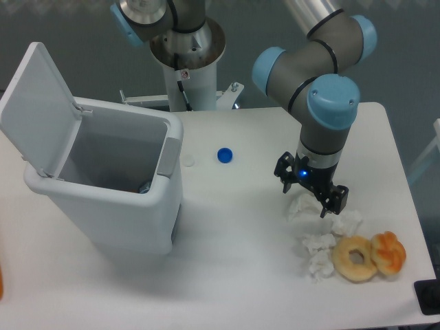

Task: Close the trash can
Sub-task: 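Raise the gripper up from above the tissues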

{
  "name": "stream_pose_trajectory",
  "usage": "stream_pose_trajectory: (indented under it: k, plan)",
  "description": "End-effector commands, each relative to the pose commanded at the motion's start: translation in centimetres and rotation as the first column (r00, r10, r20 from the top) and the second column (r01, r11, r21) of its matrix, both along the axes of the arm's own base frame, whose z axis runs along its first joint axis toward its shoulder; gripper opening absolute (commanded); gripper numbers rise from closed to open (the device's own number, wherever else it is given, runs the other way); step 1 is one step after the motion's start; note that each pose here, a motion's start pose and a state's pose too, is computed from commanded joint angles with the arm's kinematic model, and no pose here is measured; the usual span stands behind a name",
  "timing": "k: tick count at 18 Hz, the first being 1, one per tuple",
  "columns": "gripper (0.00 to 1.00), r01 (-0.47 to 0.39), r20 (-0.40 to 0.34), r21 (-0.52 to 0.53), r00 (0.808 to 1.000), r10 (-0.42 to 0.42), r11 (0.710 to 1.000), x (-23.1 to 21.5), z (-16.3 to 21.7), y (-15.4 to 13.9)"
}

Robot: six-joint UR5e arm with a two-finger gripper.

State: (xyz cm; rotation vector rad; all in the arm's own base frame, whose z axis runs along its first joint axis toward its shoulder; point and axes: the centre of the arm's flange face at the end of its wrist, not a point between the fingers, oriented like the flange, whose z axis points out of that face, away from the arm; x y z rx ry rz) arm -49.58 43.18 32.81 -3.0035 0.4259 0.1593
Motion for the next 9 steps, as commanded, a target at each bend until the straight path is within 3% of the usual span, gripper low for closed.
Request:
stream_pose_trajectory:
  k: [9]
  plan:
    - [1.0, 0.001, 0.005, -0.007, 1.0, -0.001, 1.0, 0.93, -0.31, 0.1]
